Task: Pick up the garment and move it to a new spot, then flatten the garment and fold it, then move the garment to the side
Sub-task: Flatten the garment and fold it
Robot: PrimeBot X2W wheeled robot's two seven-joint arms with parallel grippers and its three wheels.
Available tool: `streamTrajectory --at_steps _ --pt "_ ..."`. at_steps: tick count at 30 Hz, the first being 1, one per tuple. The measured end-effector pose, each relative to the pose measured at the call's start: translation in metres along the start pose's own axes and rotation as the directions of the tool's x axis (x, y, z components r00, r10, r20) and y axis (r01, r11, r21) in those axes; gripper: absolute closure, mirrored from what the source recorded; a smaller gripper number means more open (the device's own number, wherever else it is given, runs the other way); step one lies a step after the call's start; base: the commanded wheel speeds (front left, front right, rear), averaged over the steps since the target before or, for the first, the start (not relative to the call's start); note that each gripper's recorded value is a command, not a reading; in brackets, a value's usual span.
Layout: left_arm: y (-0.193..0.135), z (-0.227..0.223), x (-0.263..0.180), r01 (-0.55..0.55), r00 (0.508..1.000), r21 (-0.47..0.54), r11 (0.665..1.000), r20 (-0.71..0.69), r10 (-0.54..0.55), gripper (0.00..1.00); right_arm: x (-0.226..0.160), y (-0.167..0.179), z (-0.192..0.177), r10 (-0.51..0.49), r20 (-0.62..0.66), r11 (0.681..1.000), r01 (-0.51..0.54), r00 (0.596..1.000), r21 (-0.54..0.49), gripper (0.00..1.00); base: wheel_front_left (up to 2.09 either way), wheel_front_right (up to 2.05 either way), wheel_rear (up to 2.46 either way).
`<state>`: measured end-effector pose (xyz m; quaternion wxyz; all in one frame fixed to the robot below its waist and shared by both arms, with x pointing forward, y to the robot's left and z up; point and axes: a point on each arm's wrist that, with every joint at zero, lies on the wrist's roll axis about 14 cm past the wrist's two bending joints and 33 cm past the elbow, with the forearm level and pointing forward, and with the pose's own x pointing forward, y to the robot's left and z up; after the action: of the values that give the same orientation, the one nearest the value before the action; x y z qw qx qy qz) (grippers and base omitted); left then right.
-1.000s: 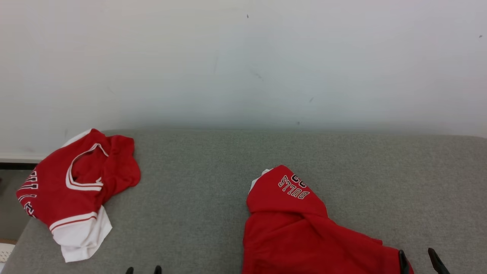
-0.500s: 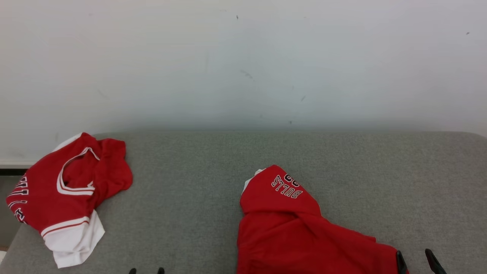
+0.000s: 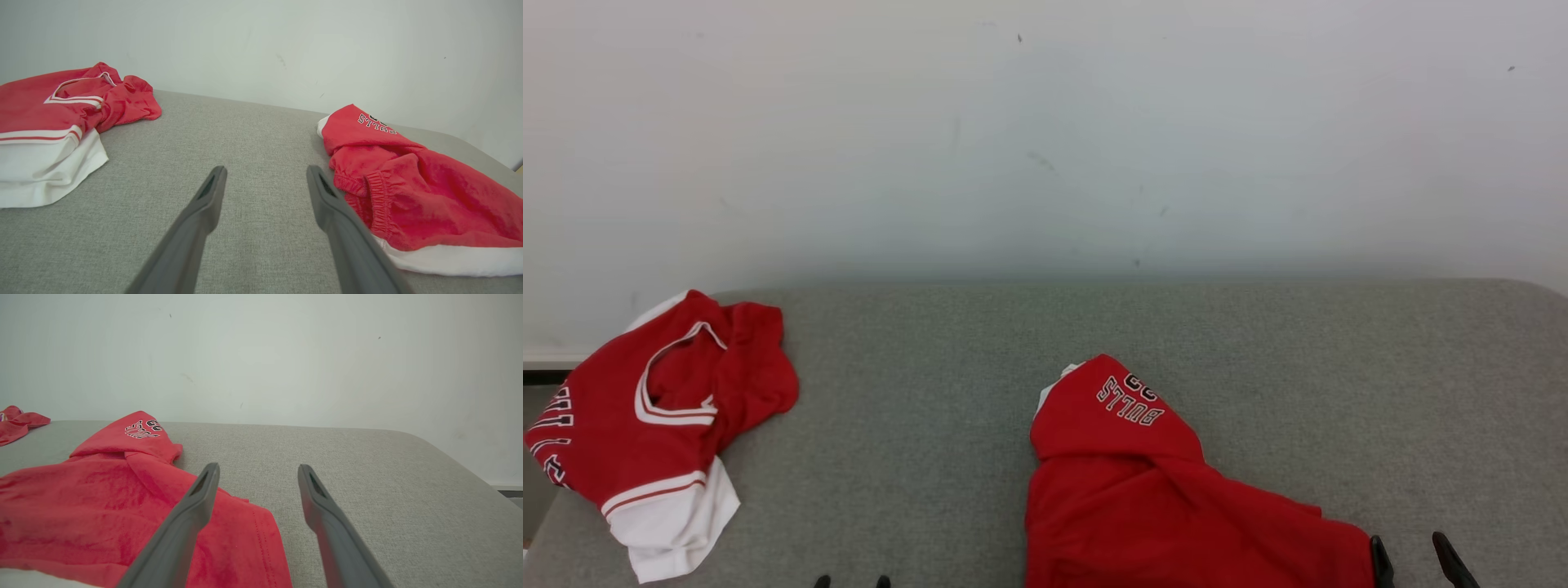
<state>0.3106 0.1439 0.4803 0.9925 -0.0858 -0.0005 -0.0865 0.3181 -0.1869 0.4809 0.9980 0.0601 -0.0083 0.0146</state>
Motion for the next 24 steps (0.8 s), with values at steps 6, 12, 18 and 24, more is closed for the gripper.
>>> streamTrajectory --at_steps 6,12,18,24 --pt "-0.004 0.000 0.001 0.015 1.000 0.002 1.000 0.000 -0.015 0.00 0.000 -0.002 0.002 -0.006 0.007 1.000 0.006 1.000 0.008 0.00 0.00 0.00 0.00" --pt "-0.018 -0.001 0.005 0.074 0.997 0.003 0.997 -0.008 -0.074 0.00 0.002 -0.009 0.014 -0.021 0.044 1.000 0.021 0.999 0.002 0.00 0.00 0.00 0.00" --pt "-0.047 -0.026 0.004 0.211 0.970 -0.017 0.977 -0.119 -0.212 0.00 -0.011 -0.015 -0.025 0.018 -0.148 0.998 -0.026 0.989 -0.050 0.00 0.00 0.00 0.00" --pt "-0.063 -0.040 0.007 0.291 0.933 -0.066 0.955 -0.202 -0.298 0.00 -0.028 -0.014 -0.064 0.045 -0.357 0.998 -0.062 0.933 -0.034 0.00 0.00 0.00 0.00"
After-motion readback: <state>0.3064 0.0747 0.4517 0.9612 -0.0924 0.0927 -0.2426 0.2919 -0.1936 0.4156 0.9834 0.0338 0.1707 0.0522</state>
